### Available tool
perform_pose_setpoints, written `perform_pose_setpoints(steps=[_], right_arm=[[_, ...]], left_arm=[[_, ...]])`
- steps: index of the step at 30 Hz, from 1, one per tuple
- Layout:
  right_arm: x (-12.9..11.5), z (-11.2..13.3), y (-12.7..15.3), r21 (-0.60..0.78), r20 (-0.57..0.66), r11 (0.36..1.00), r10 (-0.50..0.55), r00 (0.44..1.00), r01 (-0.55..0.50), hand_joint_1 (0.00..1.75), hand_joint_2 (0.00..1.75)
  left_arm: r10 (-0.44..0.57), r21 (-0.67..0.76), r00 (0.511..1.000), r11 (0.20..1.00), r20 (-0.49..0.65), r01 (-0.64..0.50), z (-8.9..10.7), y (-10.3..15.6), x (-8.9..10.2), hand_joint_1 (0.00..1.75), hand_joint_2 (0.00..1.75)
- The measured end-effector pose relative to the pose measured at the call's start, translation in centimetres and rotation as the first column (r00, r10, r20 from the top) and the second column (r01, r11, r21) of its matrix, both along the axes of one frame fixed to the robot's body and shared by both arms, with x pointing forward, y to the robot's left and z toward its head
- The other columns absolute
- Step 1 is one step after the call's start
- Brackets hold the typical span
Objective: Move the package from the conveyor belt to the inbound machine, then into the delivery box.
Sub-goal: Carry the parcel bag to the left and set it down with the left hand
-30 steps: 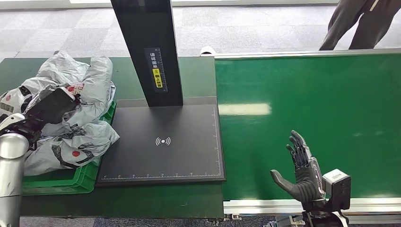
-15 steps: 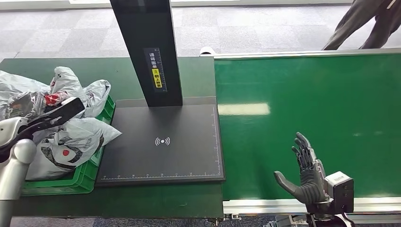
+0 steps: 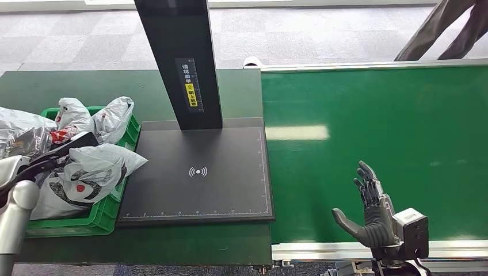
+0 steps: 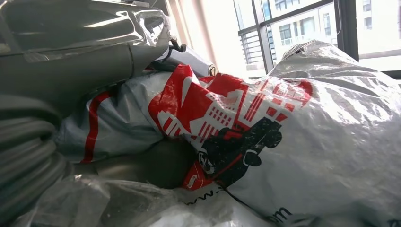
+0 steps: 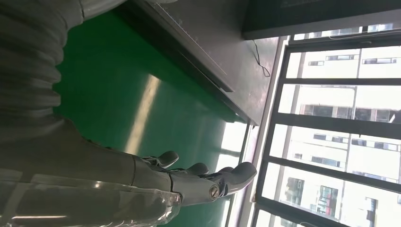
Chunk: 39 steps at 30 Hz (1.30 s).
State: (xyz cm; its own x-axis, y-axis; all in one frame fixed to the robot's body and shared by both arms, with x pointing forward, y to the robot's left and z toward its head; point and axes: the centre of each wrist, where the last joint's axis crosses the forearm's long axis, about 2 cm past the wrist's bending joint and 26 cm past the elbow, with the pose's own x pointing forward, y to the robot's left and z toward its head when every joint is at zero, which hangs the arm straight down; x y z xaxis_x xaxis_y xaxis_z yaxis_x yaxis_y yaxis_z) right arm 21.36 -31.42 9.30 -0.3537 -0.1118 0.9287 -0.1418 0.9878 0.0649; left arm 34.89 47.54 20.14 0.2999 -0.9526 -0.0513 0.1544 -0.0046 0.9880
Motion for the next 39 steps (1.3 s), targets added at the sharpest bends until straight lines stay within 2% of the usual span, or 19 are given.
perform_pose_setpoints(steps=[1,3,4,5,14,27,29,31,34,39], right_arm=[[0.0,0.0,0.0,0.0,-0.001,1.0,0.0,1.0,0.0,0.0,1.75],[0.0,0.0,0.0,0.001,-0.002,1.0,0.0,1.0,0.0,0.0,1.75],[0.0,0.0,0.1,0.001,-0.002,1.0,0.0,1.0,0.0,0.0,1.75],[0.0,0.0,0.1,0.001,-0.002,1.0,0.0,1.0,0.0,0.0,1.75],[0.7,0.2,0.4,0.002,0.006,1.0,0.008,1.0,-0.008,0.0,1.75],[1.1,0.0,0.6,0.005,0.001,1.0,0.019,1.0,-0.019,0.0,1.75],[1.1,0.0,0.6,0.007,0.001,1.0,0.02,1.0,-0.02,0.0,1.75],[1.1,0.0,0.7,0.008,0.0,1.0,0.019,1.0,-0.019,0.0,1.75],[1.0,0.0,0.8,0.01,-0.001,1.0,0.02,1.0,-0.02,0.0,1.75],[1.0,0.0,0.9,0.014,0.002,1.0,0.016,1.0,-0.016,0.0,1.75]], left_arm=[[-0.003,-0.004,1.0,1.0,-0.001,0.003,0.0,0.0,-0.1,1.44,1.75],[-0.013,-0.019,1.0,1.0,-0.002,0.013,-0.1,0.0,-0.3,0.58,1.75],[-0.018,-0.027,1.0,0.999,0.0,0.018,-0.2,0.0,-0.4,0.21,1.75],[-0.024,-0.034,1.0,0.999,0.003,0.024,-0.3,-0.1,-0.6,0.0,1.75],[-0.023,-0.04,1.0,0.999,-0.007,0.022,-1.0,-0.2,-2.7,0.0,1.75],[-0.012,-0.027,1.0,1.0,0.015,0.013,-0.8,0.0,-3.8,0.0,1.75],[-0.025,-0.004,0.997,1.0,0.072,0.026,-0.4,-0.3,-3.5,0.0,1.75],[-0.044,0.02,0.983,0.999,0.178,0.041,0.4,-1.0,-2.8,0.0,1.75],[-0.063,0.031,0.944,0.998,0.325,0.056,2.1,-2.1,-1.5,0.0,1.75],[-0.11,0.011,0.88,0.993,0.462,0.119,4.0,-3.6,-0.4,0.0,1.75]])
